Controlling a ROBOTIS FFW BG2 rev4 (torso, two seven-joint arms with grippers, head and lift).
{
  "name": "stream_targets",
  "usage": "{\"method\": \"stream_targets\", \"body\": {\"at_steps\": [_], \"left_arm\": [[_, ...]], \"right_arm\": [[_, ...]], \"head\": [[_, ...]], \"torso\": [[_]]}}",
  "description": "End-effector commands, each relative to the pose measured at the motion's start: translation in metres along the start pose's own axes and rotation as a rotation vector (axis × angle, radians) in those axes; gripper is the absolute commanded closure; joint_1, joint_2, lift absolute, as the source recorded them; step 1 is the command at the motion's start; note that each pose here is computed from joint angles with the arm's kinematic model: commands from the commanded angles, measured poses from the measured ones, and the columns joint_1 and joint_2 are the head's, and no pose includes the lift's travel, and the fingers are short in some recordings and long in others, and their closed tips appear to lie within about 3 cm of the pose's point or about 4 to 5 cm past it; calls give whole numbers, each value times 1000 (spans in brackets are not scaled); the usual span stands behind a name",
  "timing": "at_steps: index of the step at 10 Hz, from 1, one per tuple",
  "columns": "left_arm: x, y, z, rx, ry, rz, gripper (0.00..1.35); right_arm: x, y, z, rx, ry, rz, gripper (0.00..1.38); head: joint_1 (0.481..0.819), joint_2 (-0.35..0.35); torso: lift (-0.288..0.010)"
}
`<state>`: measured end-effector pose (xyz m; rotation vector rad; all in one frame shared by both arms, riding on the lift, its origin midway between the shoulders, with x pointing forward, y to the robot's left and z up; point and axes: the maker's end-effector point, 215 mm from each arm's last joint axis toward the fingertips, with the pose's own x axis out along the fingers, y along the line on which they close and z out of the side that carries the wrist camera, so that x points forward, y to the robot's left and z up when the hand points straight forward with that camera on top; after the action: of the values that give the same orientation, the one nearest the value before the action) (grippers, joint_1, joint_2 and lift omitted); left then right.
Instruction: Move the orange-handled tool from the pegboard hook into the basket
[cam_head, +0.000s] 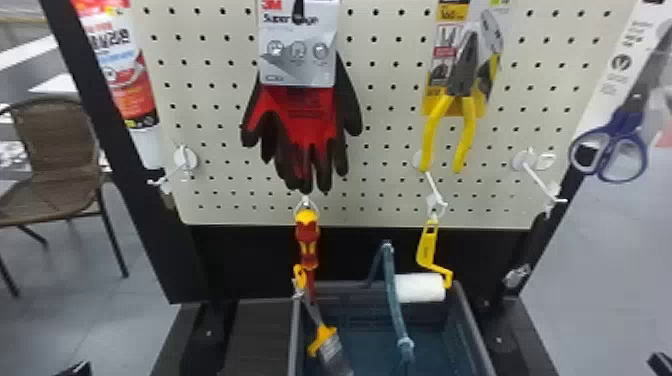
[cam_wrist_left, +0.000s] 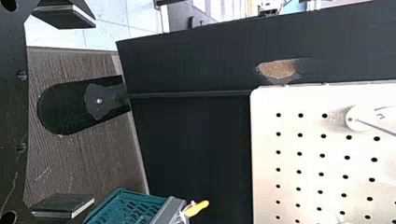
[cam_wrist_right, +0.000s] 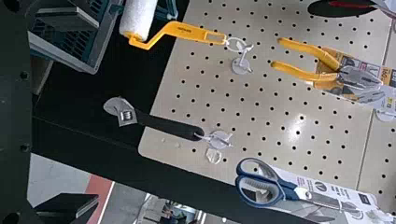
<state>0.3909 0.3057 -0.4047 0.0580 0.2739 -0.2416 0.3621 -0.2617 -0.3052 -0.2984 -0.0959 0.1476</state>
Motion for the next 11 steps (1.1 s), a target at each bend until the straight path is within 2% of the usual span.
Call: {"method": "stream_targets", "body": {"at_steps": [1,11], "left_arm": [[0,-2,0,-7,-3,-3,-2],[5,-11,-1,-21,1,-24,-2]], "right_arm": [[0,0,0,11,1,-11,-2],[-1,1,-8,19,15,-10,-2]], "head": [[549,0],[549,0]], "torso": [[-100],[-100]]}}
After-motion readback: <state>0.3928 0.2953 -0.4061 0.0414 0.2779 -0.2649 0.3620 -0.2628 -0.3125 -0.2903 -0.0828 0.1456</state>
